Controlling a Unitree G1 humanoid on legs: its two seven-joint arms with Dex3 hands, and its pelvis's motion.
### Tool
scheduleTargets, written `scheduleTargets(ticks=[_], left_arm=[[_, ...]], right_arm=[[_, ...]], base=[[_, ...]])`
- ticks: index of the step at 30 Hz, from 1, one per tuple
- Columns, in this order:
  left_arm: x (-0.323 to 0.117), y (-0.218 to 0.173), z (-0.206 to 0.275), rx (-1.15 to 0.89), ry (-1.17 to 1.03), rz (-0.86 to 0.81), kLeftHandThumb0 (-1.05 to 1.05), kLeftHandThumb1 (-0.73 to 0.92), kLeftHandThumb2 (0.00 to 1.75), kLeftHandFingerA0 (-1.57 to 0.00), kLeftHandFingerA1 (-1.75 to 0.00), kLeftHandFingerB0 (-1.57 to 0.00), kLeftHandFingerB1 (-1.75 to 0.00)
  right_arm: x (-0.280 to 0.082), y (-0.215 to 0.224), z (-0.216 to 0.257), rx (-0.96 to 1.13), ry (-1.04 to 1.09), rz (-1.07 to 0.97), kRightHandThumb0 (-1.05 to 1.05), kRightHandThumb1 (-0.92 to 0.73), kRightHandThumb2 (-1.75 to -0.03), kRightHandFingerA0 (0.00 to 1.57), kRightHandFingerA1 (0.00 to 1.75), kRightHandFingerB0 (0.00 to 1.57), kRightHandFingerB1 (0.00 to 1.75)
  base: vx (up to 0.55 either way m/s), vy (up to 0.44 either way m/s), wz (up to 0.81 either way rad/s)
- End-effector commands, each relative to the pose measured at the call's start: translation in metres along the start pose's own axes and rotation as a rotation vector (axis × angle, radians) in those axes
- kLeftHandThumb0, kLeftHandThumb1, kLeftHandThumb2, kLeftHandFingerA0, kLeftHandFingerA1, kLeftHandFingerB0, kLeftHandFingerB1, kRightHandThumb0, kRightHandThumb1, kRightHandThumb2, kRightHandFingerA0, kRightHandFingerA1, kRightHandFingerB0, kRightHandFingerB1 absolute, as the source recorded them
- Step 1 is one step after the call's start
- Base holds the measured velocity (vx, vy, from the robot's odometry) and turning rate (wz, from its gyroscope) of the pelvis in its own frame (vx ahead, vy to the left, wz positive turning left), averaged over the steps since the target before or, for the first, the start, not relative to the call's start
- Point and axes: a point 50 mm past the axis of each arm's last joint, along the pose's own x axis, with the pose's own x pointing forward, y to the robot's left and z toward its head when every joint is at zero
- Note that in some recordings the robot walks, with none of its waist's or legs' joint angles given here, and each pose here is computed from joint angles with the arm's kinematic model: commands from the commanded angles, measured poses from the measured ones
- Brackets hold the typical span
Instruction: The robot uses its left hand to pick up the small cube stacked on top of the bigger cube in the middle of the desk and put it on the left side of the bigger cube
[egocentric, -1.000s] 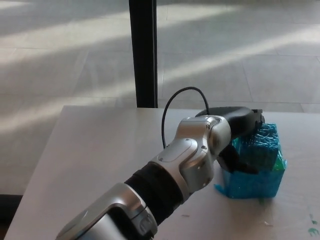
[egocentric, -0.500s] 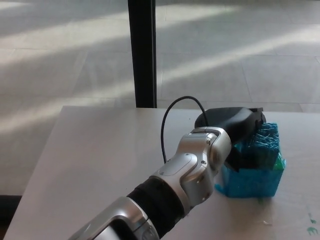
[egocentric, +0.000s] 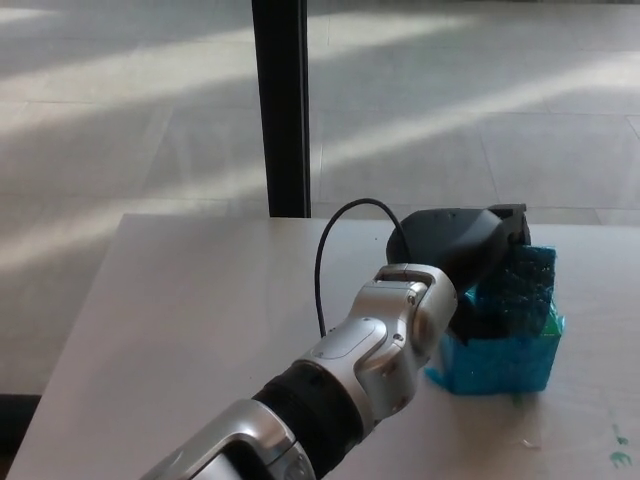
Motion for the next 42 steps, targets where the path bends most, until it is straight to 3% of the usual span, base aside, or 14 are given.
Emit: scheduleTargets(ticks=[1, 9, 11, 13, 15, 18, 19, 22, 24, 28, 35, 37, 38, 42], left_arm=[[0.001, 0.001, 0.003, 0.030, -0.020, 0.016, -0.10, 0.61, 0.70, -0.92, -1.75, -0.66, -1.46], [0.009, 0.048, -0.006, 0.019, -0.006, 0.100, -0.17, 0.56, 0.73, -0.81, -1.22, -0.77, -0.88], [0.011, 0.058, -0.007, 0.040, -0.008, 0.131, -0.18, 0.53, 0.83, -0.82, -1.42, -0.81, -1.12], [0.012, 0.072, -0.008, 0.026, -0.008, 0.161, -0.14, 0.52, 0.90, -0.83, -1.48, -0.80, -1.07], [0.013, 0.083, -0.009, 0.011, 0.010, 0.175, -0.14, 0.52, 0.93, -0.82, -1.52, -0.78, -1.10], [0.012, 0.102, -0.014, -0.039, 0.013, 0.224, -0.13, 0.53, 0.92, -0.82, -1.30, -0.81, -0.96], [0.011, 0.108, -0.016, -0.053, 0.017, 0.256, -0.13, 0.52, 0.94, -0.85, -1.14, -0.83, -0.86], [0.006, 0.121, -0.024, -0.098, 0.038, 0.272, -0.12, 0.53, 0.96, -0.82, -1.74, -0.73, -1.45], [0.001, 0.126, -0.033, -0.089, 0.040, 0.286, -0.19, 0.45, 1.05, -1.21, -1.38, -1.00, -1.24], [-0.021, 0.128, -0.071, -0.102, 0.081, 0.313, -0.16, 0.58, 0.76, -0.91, -1.40, -0.82, -0.77], [-0.062, 0.101, -0.130, -0.057, 0.216, 0.221, -0.15, 0.57, 0.74, -0.81, -1.67, -0.72, -1.45], [-0.068, 0.097, -0.135, -0.056, 0.217, 0.209, -0.15, 0.57, 0.74, -0.81, -1.67, -0.72, -1.45], [-0.080, 0.084, -0.148, -0.062, 0.264, 0.181, -0.25, 0.59, 0.67, -0.86, -1.53, -0.85, -0.87], [-0.096, 0.062, -0.157, -0.063, 0.273, 0.109, -0.19, 0.55, 0.82, -0.84, -1.75, -0.74, -1.57]], right_arm=[[-0.001, -0.002, -0.003, -0.018, 0.008, -0.025, -0.90, -0.73, -0.67, 0.51, 1.00, 0.56, 0.74], [-0.004, -0.002, -0.009, -0.007, 0.029, -0.022, -0.88, -0.52, -1.01, 0.54, 0.89, 0.51, 0.74], [-0.006, -0.001, -0.010, -0.039, 0.018, -0.017, -0.86, -0.75, -0.65, 0.52, 0.96, 0.53, 0.74], [-0.006, -0.001, -0.010, -0.054, 0.019, -0.018, -0.89, -0.53, -1.00, 0.54, 0.88, 0.52, 0.74], [-0.006, 0.000, -0.012, -0.048, 0.022, -0.022, -0.87, -0.77, -0.60, 0.51, 0.96, 0.53, 0.71], [-0.006, 0.002, -0.013, -0.036, 0.023, -0.020, -0.88, -0.53, -1.01, 0.55, 0.87, 0.53, 0.73], [-0.006, 0.003, -0.013, -0.029, 0.020, -0.020, -0.88, -0.75, -0.61, 0.53, 0.95, 0.58, 0.73], [-0.007, 0.003, -0.017, -0.006, 0.030, -0.017, -0.87, -0.74, -0.62, 0.51, 0.93, 0.57, 0.71], [-0.007, 0.003, -0.017, 0.000, 0.037, -0.018, -0.87, -0.74, -0.61, 0.53, 0.94, 0.60, 0.72], [-0.004, 0.003, -0.018, 0.013, 0.052, -0.019, -0.84, -0.70, -0.68, 0.54, 0.98, 0.60, 0.75], [-0.007, 0.000, -0.021, -0.020, 0.041, -0.021, -0.88, -0.52, -0.99, 0.56, 0.89, 0.57, 0.73], [-0.006, 0.000, -0.021, -0.018, 0.045, -0.022, -0.88, -0.52, -0.99, 0.56, 0.89, 0.57, 0.73], [-0.006, 0.000, -0.022, -0.018, 0.042, -0.021, -0.87, -0.72, -0.64, 0.54, 0.96, 0.59, 0.72], [-0.007, -0.002, -0.021, -0.030, 0.041, -0.020, -0.90, -0.51, -0.99, 0.56, 0.89, 0.57, 0.73]], base=[[0.00, 0.000, 0.00], [0.00, 0.000, 0.00], [0.00, 0.000, 0.00], [0.00, 0.000, 0.00], [0.00, 0.000, 0.00], [0.00, 0.000, 0.00], [0.00, 0.000, 0.00], [0.00, 0.000, 0.00], [0.00, 0.000, 0.00], [0.00, 0.000, 0.00], [0.00, 0.000, 0.00], [0.00, 0.000, 0.00], [0.00, 0.000, 0.00], [0.00, 0.000, 0.00]])
